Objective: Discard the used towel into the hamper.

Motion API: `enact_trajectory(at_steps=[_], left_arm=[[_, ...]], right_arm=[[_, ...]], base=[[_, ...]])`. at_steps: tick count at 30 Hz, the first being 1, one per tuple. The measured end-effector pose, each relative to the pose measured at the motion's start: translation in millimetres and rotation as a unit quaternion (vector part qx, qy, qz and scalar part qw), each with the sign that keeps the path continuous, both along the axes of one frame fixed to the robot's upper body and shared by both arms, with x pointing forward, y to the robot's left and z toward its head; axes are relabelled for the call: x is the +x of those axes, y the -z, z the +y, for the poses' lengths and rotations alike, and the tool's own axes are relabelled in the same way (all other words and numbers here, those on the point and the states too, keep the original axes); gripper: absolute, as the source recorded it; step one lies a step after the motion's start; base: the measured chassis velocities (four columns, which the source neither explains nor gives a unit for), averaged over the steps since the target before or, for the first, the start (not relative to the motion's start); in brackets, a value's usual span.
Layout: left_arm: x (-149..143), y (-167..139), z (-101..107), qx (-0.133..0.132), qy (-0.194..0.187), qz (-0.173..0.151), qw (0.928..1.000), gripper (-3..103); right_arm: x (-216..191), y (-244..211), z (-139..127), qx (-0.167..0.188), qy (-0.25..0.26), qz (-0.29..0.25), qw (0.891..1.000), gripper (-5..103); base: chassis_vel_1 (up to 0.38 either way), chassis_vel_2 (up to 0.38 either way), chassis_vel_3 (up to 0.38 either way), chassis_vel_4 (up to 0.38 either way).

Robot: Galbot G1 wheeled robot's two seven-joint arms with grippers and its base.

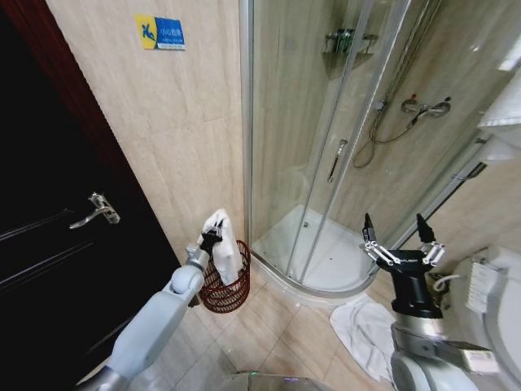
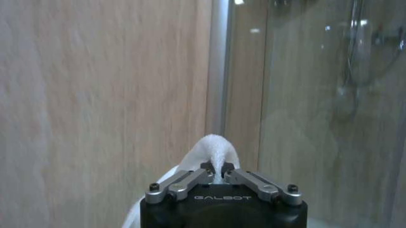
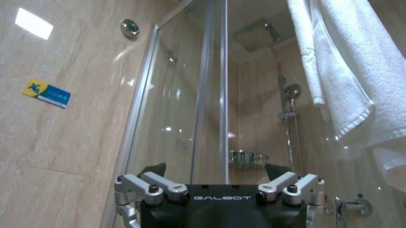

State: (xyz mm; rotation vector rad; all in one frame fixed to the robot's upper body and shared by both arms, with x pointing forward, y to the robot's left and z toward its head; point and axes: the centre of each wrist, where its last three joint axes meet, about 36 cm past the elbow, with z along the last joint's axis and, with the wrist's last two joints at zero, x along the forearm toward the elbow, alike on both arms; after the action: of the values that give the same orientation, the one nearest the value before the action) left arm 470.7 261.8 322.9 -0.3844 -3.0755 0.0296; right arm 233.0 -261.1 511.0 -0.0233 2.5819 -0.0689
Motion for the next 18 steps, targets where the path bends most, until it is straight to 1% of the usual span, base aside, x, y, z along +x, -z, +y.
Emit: enact_trajectory(at_steps=[1, 3, 6, 7, 9, 10, 11, 13, 15, 16, 17, 18], left_arm=[[2, 10, -1, 0.007, 0.004, 0.012, 0.9999, 3], [3, 15, -2, 0.01, 0.006, 0.017, 0.9998, 3], [12, 35, -2, 0.027, 0.007, 0.033, 0.9991, 3], [12, 35, -2, 0.027, 0.007, 0.033, 0.9991, 3], [21, 55, -4, 0.043, 0.0, 0.037, 0.9984, 3], [24, 62, -5, 0.049, -0.004, 0.036, 0.9981, 3], [24, 62, -5, 0.049, -0.004, 0.036, 0.9981, 3], [35, 80, -7, 0.064, -0.011, 0.04, 0.9971, 3], [37, 82, -7, 0.066, -0.011, 0.04, 0.997, 3], [42, 94, -3, 0.081, -0.012, 0.043, 0.9957, 3], [42, 94, -3, 0.081, -0.012, 0.043, 0.9957, 3], [45, 102, 0, 0.088, -0.013, 0.048, 0.9949, 3]], right_arm=[[0, -2, 0, -0.001, -0.001, -0.003, 1.0, 100], [0, -3, 0, -0.002, -0.001, -0.004, 1.0, 100], [-1, -4, -2, -0.009, -0.005, -0.006, 1.0, 100], [-1, -4, -2, -0.009, -0.005, -0.006, 1.0, 100], [0, -4, -3, -0.015, -0.014, -0.009, 1.0, 100], [0, -4, -4, -0.016, -0.016, -0.01, 1.0, 100], [0, -4, -4, -0.016, -0.016, -0.01, 1.0, 100], [1, -5, -4, -0.018, -0.022, -0.011, 1.0, 100], [1, -5, -4, -0.018, -0.023, -0.011, 1.0, 100], [1, -6, -6, -0.023, -0.025, -0.009, 0.999, 100], [1, -6, -6, -0.023, -0.025, -0.009, 0.999, 100], [0, -6, -8, -0.029, -0.026, -0.007, 0.999, 100]], base=[[0.0, 0.0, 0.0, 0.0], [0.0, 0.0, 0.0, 0.0], [0.0, 0.0, 0.0, 0.0], [0.0, 0.0, 0.0, 0.0], [0.0, 0.0, 0.0, 0.0], [0.0, 0.0, 0.0, 0.0], [0.0, 0.0, 0.0, 0.0], [0.0, 0.0, 0.0, 0.0], [0.0, 0.0, 0.0, 0.0], [0.0, 0.0, 0.0, 0.0], [0.0, 0.0, 0.0, 0.0], [0.0, 0.0, 0.0, 0.0]])
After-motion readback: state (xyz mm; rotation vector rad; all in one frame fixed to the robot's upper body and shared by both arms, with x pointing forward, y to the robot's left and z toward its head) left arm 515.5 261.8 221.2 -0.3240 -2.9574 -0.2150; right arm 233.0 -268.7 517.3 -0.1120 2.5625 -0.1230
